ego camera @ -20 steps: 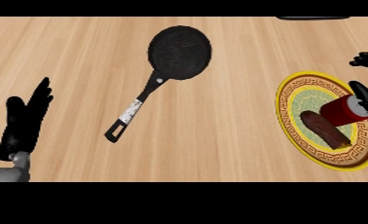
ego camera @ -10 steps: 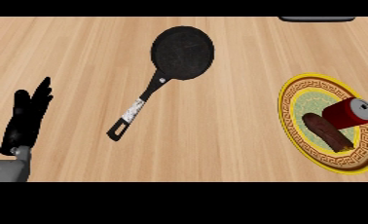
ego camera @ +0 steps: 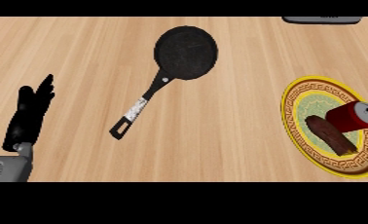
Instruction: Pick the can from the plate and place it in the pan
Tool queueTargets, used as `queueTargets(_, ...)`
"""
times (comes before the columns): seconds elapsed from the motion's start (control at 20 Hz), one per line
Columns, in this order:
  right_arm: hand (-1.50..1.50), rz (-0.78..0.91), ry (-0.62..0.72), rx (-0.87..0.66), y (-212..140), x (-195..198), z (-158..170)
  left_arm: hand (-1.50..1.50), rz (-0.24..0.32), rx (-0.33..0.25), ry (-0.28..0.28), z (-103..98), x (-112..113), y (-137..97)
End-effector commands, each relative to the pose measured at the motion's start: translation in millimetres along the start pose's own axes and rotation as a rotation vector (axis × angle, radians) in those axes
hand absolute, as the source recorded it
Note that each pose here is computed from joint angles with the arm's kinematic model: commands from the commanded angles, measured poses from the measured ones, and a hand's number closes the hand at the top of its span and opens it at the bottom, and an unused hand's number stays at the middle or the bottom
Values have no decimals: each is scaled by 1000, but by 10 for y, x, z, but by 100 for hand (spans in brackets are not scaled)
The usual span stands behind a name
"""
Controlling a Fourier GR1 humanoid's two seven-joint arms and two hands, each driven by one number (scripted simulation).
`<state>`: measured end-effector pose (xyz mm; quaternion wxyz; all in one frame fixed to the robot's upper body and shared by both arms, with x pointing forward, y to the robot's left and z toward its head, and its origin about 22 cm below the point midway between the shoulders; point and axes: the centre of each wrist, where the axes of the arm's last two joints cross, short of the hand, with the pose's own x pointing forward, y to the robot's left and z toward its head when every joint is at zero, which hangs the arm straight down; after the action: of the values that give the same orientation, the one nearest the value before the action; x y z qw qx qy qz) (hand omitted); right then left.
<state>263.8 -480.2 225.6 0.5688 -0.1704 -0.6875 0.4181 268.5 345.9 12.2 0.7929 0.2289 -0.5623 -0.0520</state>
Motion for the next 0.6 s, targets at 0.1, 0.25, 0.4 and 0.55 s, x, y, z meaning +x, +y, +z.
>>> queueTargets(0.1,-150,284,141,167,-14,372,-224,0,15,-17,5,-41,98,-15)
queueTargets(0.25,-150,337,157,231,335,492,-341,0,5,12,4,-73,62,-28)
queueTargets(0.4,-150,376,206,309,547,361,-317,0,4,0,7,18,24,30)
queueTargets(0.55,-150,373,233,327,622,360,-424,0,6,-2,-2,6,-70,-4)
